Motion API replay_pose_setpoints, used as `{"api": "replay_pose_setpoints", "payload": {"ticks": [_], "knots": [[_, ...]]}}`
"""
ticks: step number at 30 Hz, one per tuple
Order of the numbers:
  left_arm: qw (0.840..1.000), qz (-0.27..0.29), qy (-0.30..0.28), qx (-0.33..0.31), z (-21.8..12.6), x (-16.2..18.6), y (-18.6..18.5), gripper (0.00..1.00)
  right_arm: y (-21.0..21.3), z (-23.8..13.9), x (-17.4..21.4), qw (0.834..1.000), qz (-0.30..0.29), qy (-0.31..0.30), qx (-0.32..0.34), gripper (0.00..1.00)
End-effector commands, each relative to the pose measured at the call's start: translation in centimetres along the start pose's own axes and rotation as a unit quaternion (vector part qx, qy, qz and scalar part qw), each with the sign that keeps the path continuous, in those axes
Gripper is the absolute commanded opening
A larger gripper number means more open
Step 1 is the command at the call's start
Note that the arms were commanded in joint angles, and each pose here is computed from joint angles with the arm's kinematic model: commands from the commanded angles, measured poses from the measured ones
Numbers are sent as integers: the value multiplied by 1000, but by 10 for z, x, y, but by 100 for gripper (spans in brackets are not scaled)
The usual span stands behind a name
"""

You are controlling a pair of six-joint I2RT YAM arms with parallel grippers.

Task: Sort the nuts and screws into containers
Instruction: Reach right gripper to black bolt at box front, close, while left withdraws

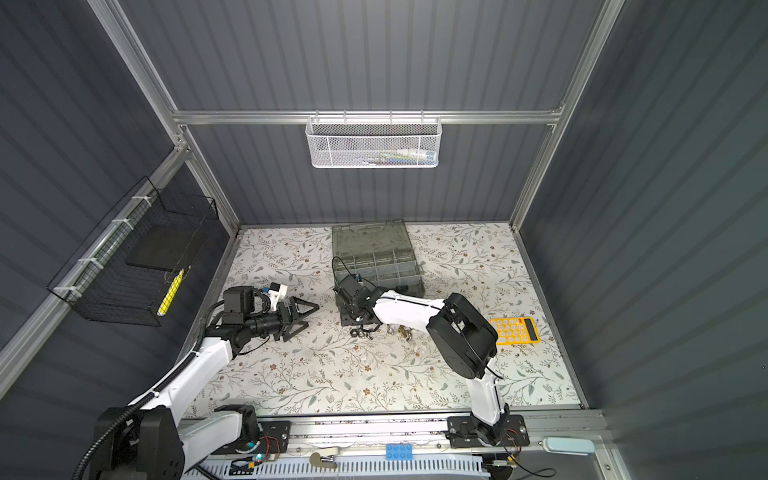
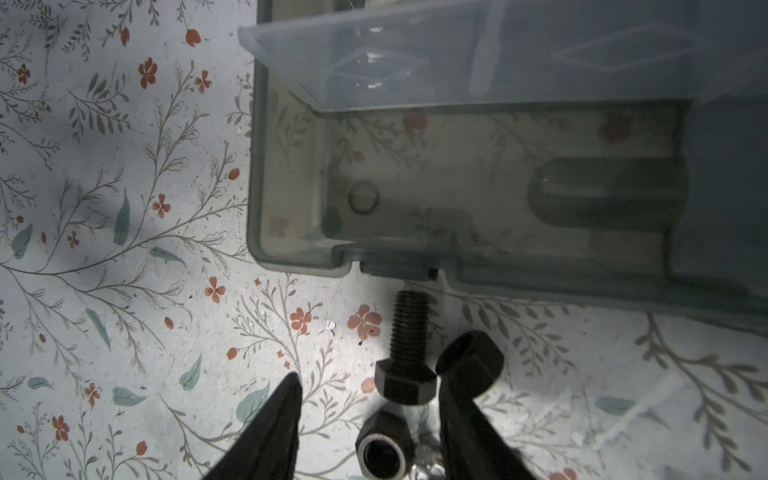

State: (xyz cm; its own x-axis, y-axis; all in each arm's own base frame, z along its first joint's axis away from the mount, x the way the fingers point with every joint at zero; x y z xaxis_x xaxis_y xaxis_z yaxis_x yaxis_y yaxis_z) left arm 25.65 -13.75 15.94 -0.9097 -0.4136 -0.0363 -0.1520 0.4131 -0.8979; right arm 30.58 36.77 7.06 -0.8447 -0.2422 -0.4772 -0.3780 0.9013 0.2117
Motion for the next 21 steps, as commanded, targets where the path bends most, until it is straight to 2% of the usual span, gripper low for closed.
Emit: {"api": "replay_pose_setpoints", "payload": {"ticks": [1,21], "knots": [[1000,13,5,15,-3,2,-7,100,0,12,7,1000,5,12,3,52],[1000,16,9,14,-2,4,-4,100,-19,35,29,998,10,41,48,37]]}}
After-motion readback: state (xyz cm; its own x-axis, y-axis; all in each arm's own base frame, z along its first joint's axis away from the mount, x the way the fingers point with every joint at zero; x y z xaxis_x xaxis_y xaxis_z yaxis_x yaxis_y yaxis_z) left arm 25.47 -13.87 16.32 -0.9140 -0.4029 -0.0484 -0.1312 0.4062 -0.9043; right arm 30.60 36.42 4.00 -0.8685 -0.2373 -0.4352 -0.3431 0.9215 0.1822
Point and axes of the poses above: each gripper's point midway between its finger pads, its own z axis out along the fingers, its own y axis along the line the jaws close on, x = y × z, the point moved 2 cm from there along -z, back along the fingers, and after that the axes turned 9 degrees about -z, right-handed, at the moved point
